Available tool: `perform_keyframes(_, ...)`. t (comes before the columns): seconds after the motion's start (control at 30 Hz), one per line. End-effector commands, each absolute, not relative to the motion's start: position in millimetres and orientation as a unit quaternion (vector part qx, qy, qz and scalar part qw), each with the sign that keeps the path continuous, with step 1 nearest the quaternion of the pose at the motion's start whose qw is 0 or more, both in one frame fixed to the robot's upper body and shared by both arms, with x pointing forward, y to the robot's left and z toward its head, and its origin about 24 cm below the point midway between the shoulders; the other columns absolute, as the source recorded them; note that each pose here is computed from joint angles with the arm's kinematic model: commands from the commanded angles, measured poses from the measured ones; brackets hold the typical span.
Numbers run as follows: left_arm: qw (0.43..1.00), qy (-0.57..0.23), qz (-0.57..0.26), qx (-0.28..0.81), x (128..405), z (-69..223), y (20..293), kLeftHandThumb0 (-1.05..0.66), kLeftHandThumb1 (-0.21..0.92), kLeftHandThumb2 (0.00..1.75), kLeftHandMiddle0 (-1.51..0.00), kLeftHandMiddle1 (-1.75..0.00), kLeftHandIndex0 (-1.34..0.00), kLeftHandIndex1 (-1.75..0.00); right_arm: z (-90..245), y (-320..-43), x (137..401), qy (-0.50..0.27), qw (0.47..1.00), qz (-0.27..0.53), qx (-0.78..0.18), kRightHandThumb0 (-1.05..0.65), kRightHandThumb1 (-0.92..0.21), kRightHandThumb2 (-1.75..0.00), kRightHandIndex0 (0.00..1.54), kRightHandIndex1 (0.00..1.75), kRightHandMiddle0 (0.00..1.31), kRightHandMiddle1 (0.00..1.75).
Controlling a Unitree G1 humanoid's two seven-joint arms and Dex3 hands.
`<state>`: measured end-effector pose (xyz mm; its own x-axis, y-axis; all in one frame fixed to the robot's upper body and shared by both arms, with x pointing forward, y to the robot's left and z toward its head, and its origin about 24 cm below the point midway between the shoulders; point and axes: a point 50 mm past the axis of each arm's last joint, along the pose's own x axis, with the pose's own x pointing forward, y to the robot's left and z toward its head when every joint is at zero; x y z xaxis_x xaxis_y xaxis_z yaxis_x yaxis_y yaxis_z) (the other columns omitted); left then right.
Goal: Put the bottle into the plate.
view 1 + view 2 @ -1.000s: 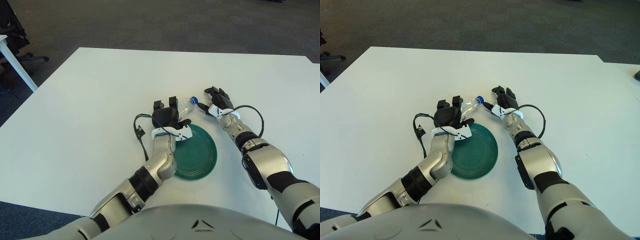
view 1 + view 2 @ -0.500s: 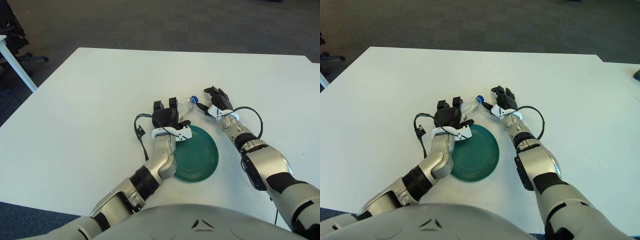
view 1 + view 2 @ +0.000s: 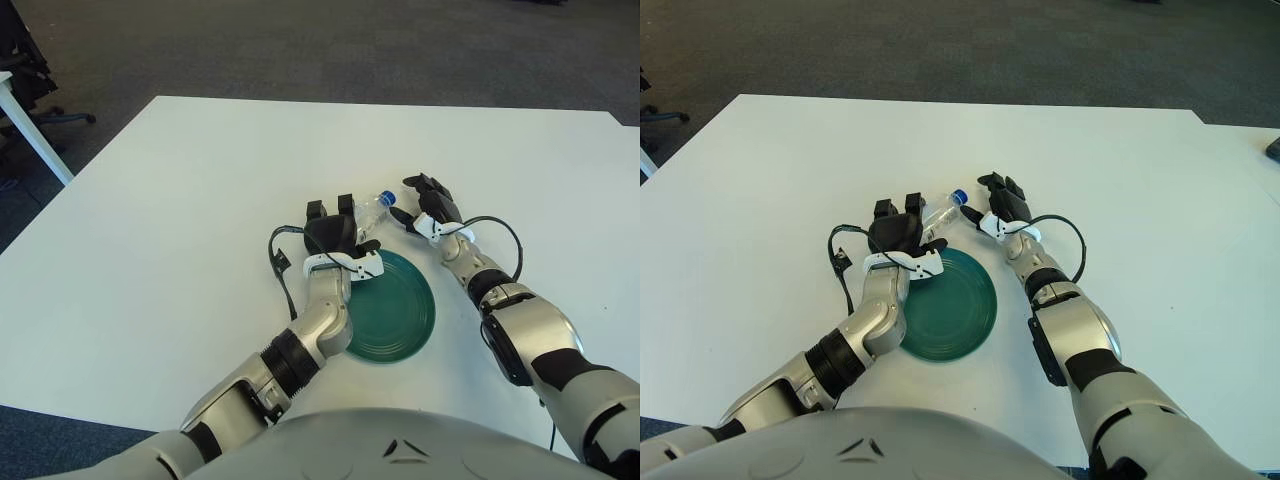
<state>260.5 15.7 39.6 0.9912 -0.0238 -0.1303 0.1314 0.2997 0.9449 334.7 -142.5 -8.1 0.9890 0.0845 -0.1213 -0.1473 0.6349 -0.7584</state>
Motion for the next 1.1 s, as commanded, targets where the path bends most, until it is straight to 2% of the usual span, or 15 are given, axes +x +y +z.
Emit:
perform_keyframes(0.0,0.796,0.047,-0.045,0.602,263,31,23,-0.98,0.92,0.72,-0.07,-1.52,-0.01,-1.36,-41,-129,309,0.093,0.906,0.105,-0.400,-0.81,-0.92,-0.54,0.59,0.10,0.01,0.88)
perform_keyframes(0.1,0.796,0.032,-0.035,0.603,266,30,24,-0.93,0.92,0.70,-0.21,-1.67,-0.04,-1.43,-41,-128,308,0.093,0.908,0.104,-0.395,-0.79,-0.92,-0.51,0.61,0.11,0.01,0.89)
perform_keyframes(0.13,0.796,0.024,-0.030,0.605,267,30,25,-0.89,0.92,0.68,-0.30,-1.70,-0.07,-1.51,-42,-128,307,0.095,0.909,0.104,-0.392,-0.79,-0.92,-0.51,0.61,0.11,0.01,0.89)
perform_keyframes(0.17,0.795,0.017,-0.027,0.605,267,30,25,-0.82,0.92,0.66,-0.39,-1.72,-0.17,-1.60,-42,-128,307,0.097,0.910,0.104,-0.390,-0.78,-0.92,-0.50,0.61,0.11,0.00,0.89)
perform_keyframes(0.2,0.794,0.008,-0.023,0.607,268,30,26,-0.79,0.92,0.65,-0.43,-1.72,-0.20,-1.63,-43,-128,307,0.099,0.911,0.104,-0.388,-0.78,-0.92,-0.50,0.61,0.11,0.00,0.89)
perform_keyframes(0.23,0.793,0.002,-0.020,0.608,268,30,26,-0.65,0.84,0.72,-0.51,-1.73,-0.26,-1.67,-43,-128,306,0.100,0.911,0.104,-0.386,-0.78,-0.92,-0.50,0.61,0.11,0.00,0.89)
perform_keyframes(0.37,0.787,-0.036,-0.003,0.616,270,30,28,-0.45,0.68,0.86,-0.70,-1.74,-0.35,-1.73,-45,-127,305,0.105,0.913,0.106,-0.379,-0.78,-0.92,-0.51,0.60,0.10,0.00,0.90)
perform_keyframes(0.47,0.785,-0.053,0.004,0.617,270,30,29,-0.42,0.65,0.89,-0.78,-1.75,-0.37,-1.74,-46,-128,304,0.110,0.915,0.106,-0.372,-0.78,-0.92,-0.52,0.60,0.10,0.00,0.90)
perform_keyframes(0.63,0.784,-0.075,0.008,0.616,270,29,31,-0.40,0.66,0.87,-0.86,-1.75,-0.36,-1.75,-48,-129,302,0.116,0.919,0.104,-0.363,-0.79,-0.92,-0.56,0.60,0.10,0.00,0.89)
perform_keyframes(1.07,0.782,-0.087,0.000,0.617,271,30,33,-0.38,0.74,0.78,-0.91,-1.75,-0.31,-1.75,-49,-128,299,0.115,0.925,0.095,-0.349,-0.78,-0.92,-0.55,0.60,0.09,0.01,0.89)
